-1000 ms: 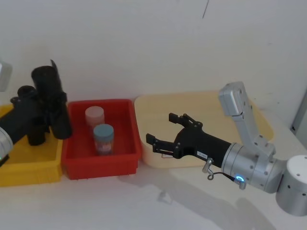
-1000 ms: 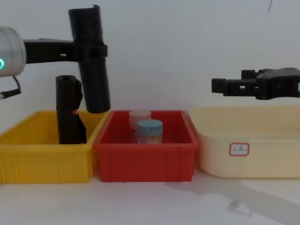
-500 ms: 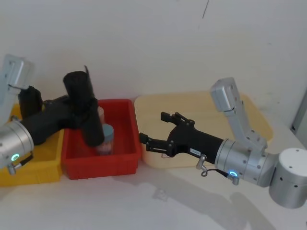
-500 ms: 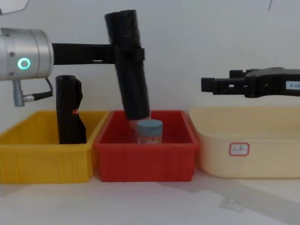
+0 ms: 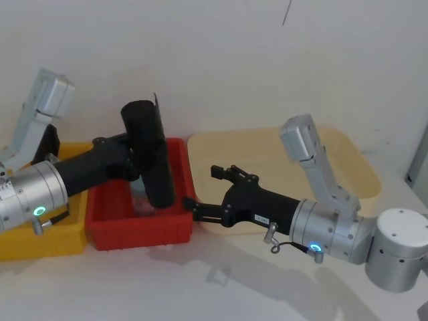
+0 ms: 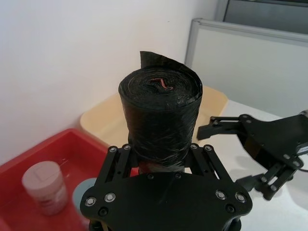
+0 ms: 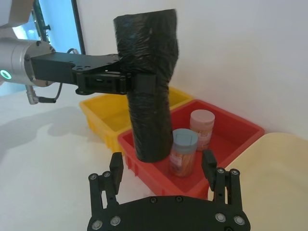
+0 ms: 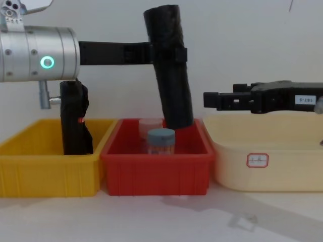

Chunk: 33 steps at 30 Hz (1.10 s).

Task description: Pick up the garbage bag with the one hand and transfer it to the other hand.

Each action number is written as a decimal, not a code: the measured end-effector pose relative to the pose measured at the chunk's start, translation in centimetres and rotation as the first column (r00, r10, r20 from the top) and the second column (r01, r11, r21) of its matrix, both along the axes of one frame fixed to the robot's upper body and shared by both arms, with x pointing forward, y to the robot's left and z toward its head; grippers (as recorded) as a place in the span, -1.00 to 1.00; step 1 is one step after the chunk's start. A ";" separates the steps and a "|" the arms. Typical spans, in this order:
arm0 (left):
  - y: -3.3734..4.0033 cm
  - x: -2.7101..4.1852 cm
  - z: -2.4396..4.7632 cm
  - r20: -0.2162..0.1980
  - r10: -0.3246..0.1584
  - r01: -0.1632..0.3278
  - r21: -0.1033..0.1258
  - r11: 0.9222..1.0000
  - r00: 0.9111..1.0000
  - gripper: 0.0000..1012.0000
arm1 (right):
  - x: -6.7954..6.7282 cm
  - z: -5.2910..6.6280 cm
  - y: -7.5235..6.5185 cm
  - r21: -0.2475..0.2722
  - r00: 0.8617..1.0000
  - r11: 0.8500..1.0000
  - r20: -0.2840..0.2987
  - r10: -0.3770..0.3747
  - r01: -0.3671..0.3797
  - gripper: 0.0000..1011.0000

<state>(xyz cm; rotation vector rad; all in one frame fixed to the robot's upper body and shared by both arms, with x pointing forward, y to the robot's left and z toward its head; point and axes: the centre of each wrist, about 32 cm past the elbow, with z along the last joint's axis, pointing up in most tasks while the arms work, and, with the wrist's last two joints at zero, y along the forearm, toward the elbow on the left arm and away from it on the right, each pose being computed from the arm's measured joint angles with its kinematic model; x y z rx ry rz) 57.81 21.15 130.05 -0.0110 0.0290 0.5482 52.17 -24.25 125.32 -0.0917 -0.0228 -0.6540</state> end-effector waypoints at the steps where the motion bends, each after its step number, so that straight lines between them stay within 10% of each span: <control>1: -0.07 0.10 0.03 -0.001 -0.004 0.004 0.000 1.000 1.000 -0.09 | 0.0 0.0 0.0 0.000 1.000 1.000 -0.001 0.001 -0.001 0.98; 33: -2.38 2.21 -0.51 -0.037 -0.138 0.138 -0.014 0.990 0.990 -0.09 | 2.0 -1.1 2.7 0.058 0.995 0.997 -0.080 -0.053 0.058 0.98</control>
